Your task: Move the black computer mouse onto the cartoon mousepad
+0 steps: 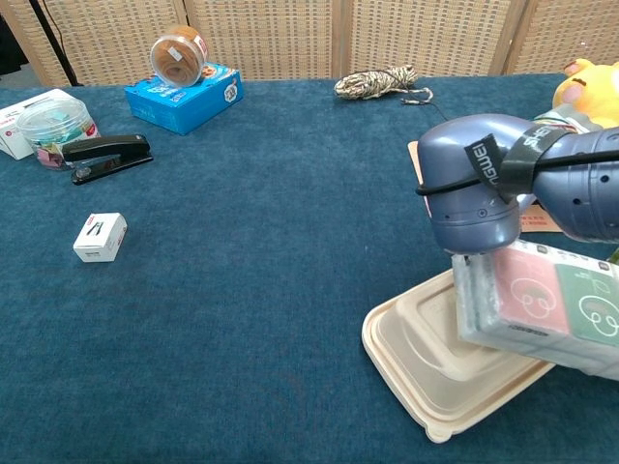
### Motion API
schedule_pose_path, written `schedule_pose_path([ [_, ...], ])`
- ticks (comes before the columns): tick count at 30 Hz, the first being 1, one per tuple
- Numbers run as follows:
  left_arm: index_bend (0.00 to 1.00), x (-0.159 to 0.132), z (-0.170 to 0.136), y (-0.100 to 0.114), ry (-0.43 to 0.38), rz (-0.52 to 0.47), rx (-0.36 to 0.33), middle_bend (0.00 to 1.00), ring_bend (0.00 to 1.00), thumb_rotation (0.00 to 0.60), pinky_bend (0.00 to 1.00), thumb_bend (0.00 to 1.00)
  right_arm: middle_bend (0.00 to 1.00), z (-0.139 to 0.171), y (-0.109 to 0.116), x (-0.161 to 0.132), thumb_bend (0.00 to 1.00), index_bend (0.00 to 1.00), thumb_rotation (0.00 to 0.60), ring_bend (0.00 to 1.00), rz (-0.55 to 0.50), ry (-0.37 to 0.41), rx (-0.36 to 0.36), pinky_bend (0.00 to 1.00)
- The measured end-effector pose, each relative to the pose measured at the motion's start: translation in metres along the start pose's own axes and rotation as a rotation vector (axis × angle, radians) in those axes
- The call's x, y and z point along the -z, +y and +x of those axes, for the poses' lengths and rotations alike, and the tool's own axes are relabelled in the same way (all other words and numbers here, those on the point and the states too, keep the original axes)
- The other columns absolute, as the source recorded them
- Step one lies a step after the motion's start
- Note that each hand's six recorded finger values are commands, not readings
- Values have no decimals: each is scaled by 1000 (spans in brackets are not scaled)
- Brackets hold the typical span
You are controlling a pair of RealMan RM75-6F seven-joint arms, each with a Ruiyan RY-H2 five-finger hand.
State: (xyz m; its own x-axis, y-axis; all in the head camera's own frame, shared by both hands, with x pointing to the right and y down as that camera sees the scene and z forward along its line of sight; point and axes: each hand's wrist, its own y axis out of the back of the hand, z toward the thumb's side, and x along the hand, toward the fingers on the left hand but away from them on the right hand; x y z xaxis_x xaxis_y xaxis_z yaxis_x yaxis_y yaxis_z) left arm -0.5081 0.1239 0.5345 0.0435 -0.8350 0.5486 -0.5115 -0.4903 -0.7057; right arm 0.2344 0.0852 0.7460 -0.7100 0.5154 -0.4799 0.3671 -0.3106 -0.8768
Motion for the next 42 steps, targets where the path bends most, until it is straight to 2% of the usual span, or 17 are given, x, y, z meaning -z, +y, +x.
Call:
schedule_pose_path([
  [3, 0, 0, 0, 0, 1, 0, 3, 0, 0, 600, 0, 0, 387, 2, -4, -1, 670, 422, 600, 311, 8, 6, -13, 339],
  [10, 0, 2, 1, 2, 5, -6, -1, 0, 0, 600, 0, 0, 151, 5, -10, -1, 670, 258, 600, 87, 32, 9, -30, 221],
  [14, 0, 2, 0, 3, 7, -12, -4, 0, 0, 600, 0, 0, 87, 6, -9, -3, 670, 209, 600, 33, 33, 18, -20, 190],
  [23, 0, 3, 0, 3, 9, -9, -1, 0, 0, 600, 0, 0, 55, 9, -6, -5, 671, 183, 600, 3, 24, 28, -12, 121],
  [30, 0, 2, 0, 1, 8, -5, 6, 0, 0, 600, 0, 0, 39, 25, -7, -18, 670, 177, 600, 0, 26, 61, -47, 74],
  [42, 0, 3, -1, 3, 11, -5, -5, 0, 0, 600, 0, 0, 31, 53, 16, -60, 670, 158, 600, 0, -42, 221, -70, 32],
])
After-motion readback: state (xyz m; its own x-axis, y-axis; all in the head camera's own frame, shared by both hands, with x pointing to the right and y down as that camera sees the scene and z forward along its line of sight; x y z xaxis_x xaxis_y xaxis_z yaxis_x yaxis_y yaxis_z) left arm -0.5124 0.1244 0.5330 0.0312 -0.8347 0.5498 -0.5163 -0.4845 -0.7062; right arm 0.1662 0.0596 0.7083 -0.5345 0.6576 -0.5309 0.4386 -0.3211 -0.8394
